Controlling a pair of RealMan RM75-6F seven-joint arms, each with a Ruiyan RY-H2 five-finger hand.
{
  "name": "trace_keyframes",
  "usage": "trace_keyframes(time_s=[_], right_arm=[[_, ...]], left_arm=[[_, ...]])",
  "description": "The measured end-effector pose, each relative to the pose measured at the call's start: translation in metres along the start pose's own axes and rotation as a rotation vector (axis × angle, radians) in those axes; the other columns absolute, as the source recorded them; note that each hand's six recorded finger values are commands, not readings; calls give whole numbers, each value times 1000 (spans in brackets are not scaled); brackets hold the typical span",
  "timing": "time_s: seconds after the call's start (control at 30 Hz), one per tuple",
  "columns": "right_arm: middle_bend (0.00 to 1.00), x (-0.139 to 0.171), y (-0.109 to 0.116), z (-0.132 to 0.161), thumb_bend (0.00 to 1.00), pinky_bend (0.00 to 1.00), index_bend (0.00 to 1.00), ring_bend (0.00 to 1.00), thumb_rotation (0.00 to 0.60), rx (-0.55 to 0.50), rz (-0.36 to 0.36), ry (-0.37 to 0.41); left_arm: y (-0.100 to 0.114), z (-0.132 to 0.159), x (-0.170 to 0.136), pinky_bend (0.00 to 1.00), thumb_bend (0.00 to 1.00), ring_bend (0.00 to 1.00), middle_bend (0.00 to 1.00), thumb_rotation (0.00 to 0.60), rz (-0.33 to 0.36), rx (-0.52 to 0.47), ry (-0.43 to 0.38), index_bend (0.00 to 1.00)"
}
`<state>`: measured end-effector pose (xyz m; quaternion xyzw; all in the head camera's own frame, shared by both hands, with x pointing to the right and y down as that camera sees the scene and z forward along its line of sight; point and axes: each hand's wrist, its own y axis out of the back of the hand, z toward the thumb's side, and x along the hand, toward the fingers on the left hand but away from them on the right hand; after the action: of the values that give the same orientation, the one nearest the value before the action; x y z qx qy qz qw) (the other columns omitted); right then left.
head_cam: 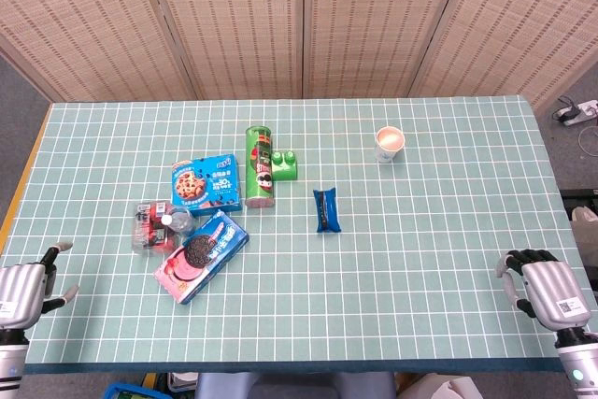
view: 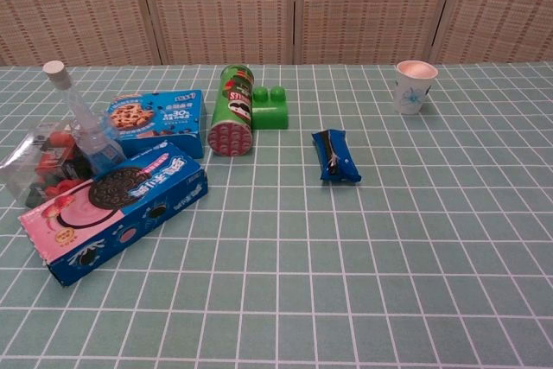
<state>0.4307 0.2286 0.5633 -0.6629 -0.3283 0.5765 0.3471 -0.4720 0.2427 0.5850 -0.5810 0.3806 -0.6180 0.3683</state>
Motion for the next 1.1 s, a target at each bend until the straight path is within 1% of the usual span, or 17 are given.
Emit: trace_keyframes(time_s=[0.17, 0.3, 0.33, 0.43, 0.5, 0.6, 0.8, 0.9, 1.03, 1.1], right_arm=[[459, -1, -3, 2, 368, 360, 524, 369, 600, 7, 11, 3], [459, 0, -4, 4, 367, 360, 525, 369, 600, 8, 10, 3], [459, 0, -4, 4, 367, 360, 524, 369, 600, 9, 11, 4], [459, 0, -6, 5, 368, 360, 524, 369, 600, 10, 19, 4], [459, -1, -6, 5, 367, 360, 524, 369, 600, 8, 19, 5], [459, -2, -5, 4, 368, 360, 525, 369, 600, 4, 18, 4], [459, -2, -4, 2, 368, 360, 524, 369, 600, -5, 20, 0], [459, -2, -3, 3, 368, 360, 524, 369, 600, -9, 16, 3], [459, -2, -3, 2, 368, 360, 525, 369, 600, -9, 20, 2], [459, -2, -3, 1, 367, 360, 525, 369, 600, -11, 22, 3]], left_arm=[[-1, 1, 4, 988, 50, 754, 816, 600, -14, -6, -2, 352], [1, 3, 9, 988, 50, 775, 814, 600, -17, -41, -9, 352], [1, 4, 11, 991, 50, 811, 839, 600, -22, -48, -12, 349], [-1, 8, 17, 1000, 50, 925, 974, 600, -49, -68, -24, 313], [-3, 12, 22, 1000, 50, 960, 1000, 600, -74, -78, -29, 274], [-3, 18, 34, 1000, 50, 965, 1000, 600, -91, -91, -42, 232], [5, 29, 62, 1000, 50, 919, 975, 600, -50, -166, -55, 225], [6, 35, 73, 1000, 50, 932, 988, 600, -61, -198, -63, 233], [9, 46, 85, 1000, 50, 968, 1000, 600, -69, -227, -66, 268], [9, 53, 89, 1000, 50, 984, 1000, 600, -88, -247, -69, 285]])
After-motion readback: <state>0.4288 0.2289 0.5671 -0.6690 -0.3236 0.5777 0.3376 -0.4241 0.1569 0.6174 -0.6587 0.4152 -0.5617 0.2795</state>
